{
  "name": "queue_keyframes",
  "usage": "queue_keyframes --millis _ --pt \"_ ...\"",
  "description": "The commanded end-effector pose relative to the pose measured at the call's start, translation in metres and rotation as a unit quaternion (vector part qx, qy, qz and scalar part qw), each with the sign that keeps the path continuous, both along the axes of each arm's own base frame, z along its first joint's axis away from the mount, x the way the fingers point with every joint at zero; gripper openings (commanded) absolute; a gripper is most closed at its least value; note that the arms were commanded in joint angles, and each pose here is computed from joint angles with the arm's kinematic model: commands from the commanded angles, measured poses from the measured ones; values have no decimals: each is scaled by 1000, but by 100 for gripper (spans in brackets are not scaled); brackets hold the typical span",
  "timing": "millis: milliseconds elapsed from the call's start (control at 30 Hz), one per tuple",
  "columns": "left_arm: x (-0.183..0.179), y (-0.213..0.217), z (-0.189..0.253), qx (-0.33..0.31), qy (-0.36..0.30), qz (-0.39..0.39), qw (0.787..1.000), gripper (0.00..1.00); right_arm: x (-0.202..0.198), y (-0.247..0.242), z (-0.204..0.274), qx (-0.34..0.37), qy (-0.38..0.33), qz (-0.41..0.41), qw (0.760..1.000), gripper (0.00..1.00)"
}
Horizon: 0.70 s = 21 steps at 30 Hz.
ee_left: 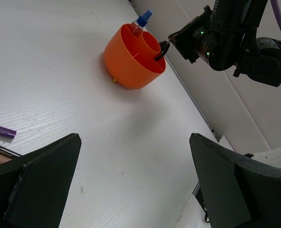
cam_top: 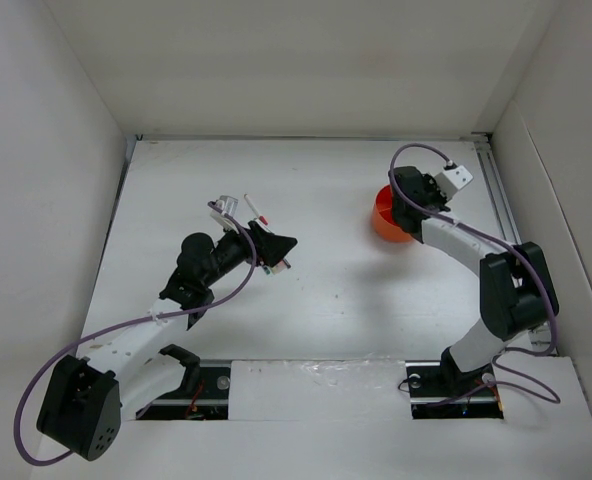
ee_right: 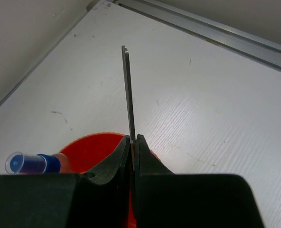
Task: Sort the stationery into containers
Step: Place the stationery into the container
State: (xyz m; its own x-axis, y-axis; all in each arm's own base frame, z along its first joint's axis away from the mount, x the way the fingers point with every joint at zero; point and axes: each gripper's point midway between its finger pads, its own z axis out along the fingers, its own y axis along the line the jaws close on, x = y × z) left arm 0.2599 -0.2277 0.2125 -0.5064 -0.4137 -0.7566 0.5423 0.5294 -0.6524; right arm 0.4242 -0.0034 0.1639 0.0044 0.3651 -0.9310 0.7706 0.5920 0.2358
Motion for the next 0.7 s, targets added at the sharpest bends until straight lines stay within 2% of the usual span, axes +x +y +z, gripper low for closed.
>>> queue_keyframes --millis 0,200,267,300,333,500,633,667 --pt "-5 -3 19 -18 -34 -14 999 100 -8 7 -8 1 1 -5 1000 0" --pt "-7 -3 17 -22 -31 -18 999 100 -14 18 -2 -10 0 -9 1000 0" --pt "-7 -3 17 -22 -31 -18 999 100 -16 20 1 -11 0 -11 1000 10" --pt "-7 -3 17 -22 -31 -18 999 100 -17 24 4 -13 -1 -10 1000 21" --pt "-7 -3 17 -22 -31 -18 999 100 -20 27 3 -18 10 -4 1000 27" --pt "-7 -3 17 -22 -31 -18 999 100 -24 35 45 11 -22 27 999 61" --pt "-5 3 19 -21 -30 5 999 100 -24 54 70 59 -38 96 993 67" --pt "-4 4 22 -23 -34 9 999 100 -19 70 74 84 -41 140 986 67"
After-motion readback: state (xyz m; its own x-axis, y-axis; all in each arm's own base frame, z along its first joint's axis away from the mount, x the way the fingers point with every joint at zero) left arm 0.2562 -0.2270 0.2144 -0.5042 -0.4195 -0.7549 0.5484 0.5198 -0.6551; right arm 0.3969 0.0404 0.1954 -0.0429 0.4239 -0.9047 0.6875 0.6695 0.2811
